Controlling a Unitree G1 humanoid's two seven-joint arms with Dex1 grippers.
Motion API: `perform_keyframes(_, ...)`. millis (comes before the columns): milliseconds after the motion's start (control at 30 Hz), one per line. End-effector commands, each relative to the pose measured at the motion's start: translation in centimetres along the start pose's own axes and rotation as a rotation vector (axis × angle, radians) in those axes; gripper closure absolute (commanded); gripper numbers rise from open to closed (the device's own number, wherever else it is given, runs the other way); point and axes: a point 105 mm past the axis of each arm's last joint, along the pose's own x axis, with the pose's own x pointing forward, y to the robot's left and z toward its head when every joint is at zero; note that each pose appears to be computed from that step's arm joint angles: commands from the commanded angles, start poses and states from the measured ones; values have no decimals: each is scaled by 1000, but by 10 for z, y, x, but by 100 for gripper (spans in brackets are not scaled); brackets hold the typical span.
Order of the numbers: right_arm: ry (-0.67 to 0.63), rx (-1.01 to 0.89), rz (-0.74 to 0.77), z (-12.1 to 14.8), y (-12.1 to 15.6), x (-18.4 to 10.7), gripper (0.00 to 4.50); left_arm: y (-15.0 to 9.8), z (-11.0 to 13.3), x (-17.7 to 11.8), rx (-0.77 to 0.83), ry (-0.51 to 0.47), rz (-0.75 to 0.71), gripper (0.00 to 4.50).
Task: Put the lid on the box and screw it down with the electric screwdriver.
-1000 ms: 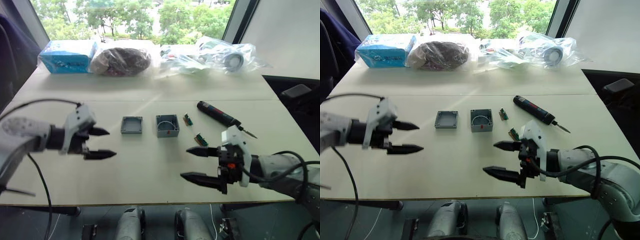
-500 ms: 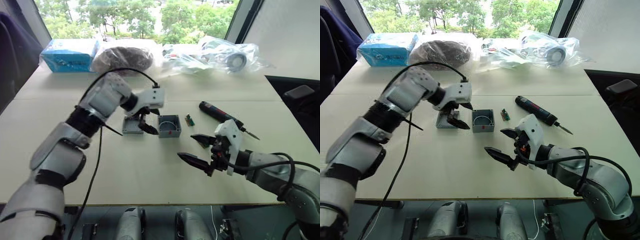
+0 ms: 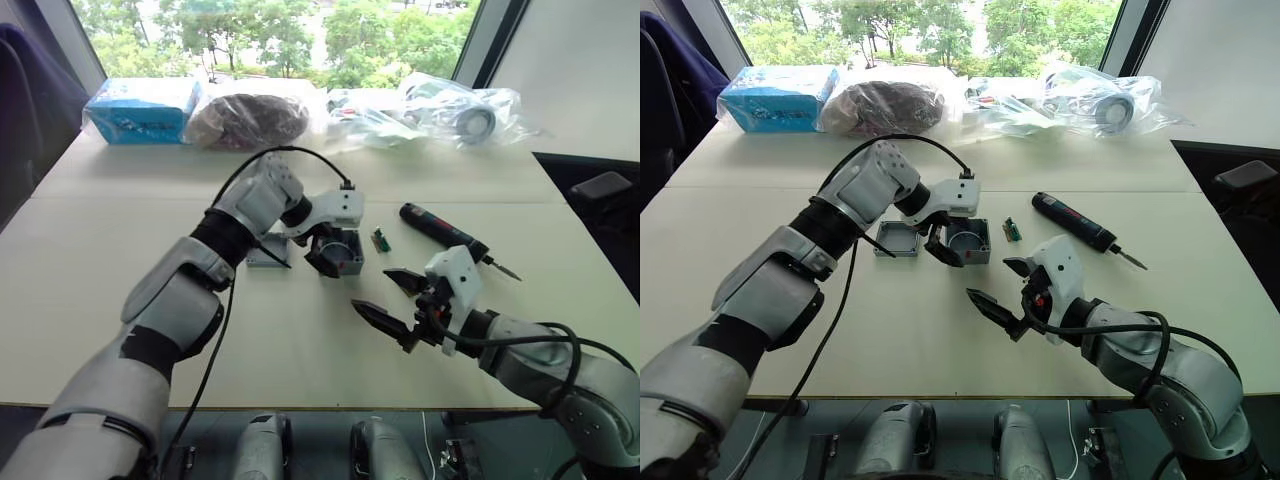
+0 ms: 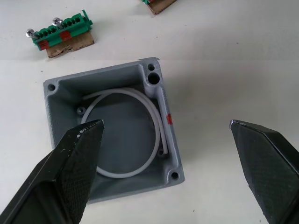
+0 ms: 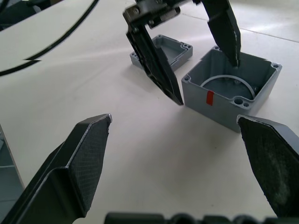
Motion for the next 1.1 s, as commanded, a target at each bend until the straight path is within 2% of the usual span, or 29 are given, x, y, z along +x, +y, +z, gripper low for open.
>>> perform_keyframes(33, -50, -31, -21, 10, 4, -3, 0, 0, 5, 5, 39, 14, -2, 32)
perform_keyframes(100, -55, -29, -33, 10, 3, -4, 0, 0, 1, 12, 44, 37, 0, 78)
perform_keyframes(367, -64, -24, -74, 10, 0, -8, 0, 1, -7, 21, 35, 54, 3, 426)
perform_keyframes(400, -63, -25, -76, 10, -1, -8, 0, 1, -8, 22, 35, 56, 2, 447)
perform_keyframes(633, -60, -14, -65, 8, 0, -9, 0, -1, -3, 14, 69, 24, -25, 447)
perform_keyframes(733, -37, 12, -3, 3, 9, -12, 0, -5, -1, -6, 211, -1, -83, 447)
perform_keyframes(867, 1, 44, 91, -5, 25, -14, 0, -19, -15, -24, 448, 48, -173, 447)
perform_keyframes(1100, 15, 56, 104, -9, 32, -13, 0, -32, -26, -22, 555, 77, -270, 447)
